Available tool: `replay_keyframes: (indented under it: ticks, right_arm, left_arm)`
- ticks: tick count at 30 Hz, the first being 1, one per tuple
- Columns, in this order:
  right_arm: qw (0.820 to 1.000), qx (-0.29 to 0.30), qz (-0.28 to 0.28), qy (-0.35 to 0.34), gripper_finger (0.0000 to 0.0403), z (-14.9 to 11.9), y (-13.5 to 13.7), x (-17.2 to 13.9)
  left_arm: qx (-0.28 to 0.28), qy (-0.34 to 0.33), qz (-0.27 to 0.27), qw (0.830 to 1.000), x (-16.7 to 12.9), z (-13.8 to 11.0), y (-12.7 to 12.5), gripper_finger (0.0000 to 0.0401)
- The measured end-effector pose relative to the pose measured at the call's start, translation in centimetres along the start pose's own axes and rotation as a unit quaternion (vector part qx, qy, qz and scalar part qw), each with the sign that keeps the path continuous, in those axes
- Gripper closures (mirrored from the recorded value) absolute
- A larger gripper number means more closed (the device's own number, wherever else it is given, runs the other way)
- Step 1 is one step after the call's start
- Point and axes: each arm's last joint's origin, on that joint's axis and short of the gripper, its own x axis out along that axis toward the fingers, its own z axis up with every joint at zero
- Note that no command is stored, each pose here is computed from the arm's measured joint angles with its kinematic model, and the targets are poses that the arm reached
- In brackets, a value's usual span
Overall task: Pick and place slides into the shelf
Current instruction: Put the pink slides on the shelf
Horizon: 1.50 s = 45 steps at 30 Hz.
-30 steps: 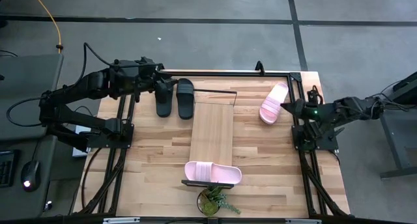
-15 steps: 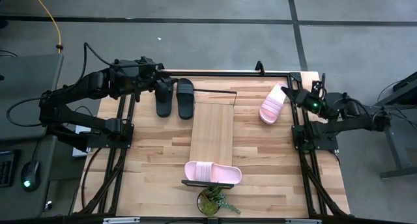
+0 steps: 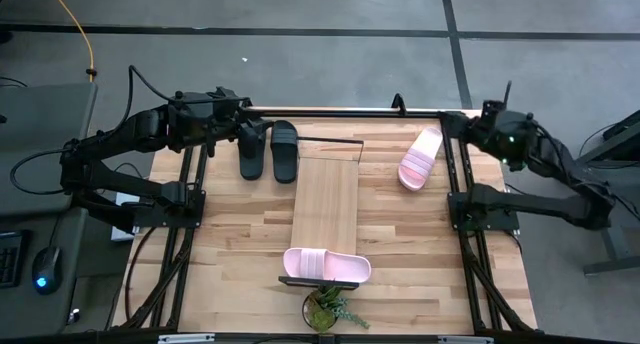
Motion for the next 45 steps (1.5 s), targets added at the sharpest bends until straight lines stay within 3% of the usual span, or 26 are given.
replay_keyframes:
  ticks: [11,19,30,36,45]
  right_arm:
    - [0.994,-0.043,-0.067,0.076,0.0153,1.9,-0.5,1.7]
    - [0.974,-0.065,-0.147,0.161,0.0153,1.9,-2.9,3.0]
    - [0.961,-0.073,-0.140,0.226,0.0153,3.5,-5.3,5.4]
    - [0.955,-0.063,-0.103,0.271,0.0153,4.4,-7.1,7.1]
    - [0.930,-0.086,-0.118,0.336,0.0153,3.9,-8.2,8.4]
  left_arm:
    - [0.004,0.000,0.000,1.000,0.0,0.0,0.0,0.0217]
    - [0.005,0.001,0.001,1.000,0.1,0.0,0.0,0.0217]
    - [0.011,0.016,0.005,1.000,1.0,-0.3,-0.3,0.0217]
    - [0.014,0.027,0.004,1.000,1.4,-0.5,-0.3,0.0217]
    - [0.014,0.030,0.005,0.999,1.3,-0.6,-0.3,0.0217]
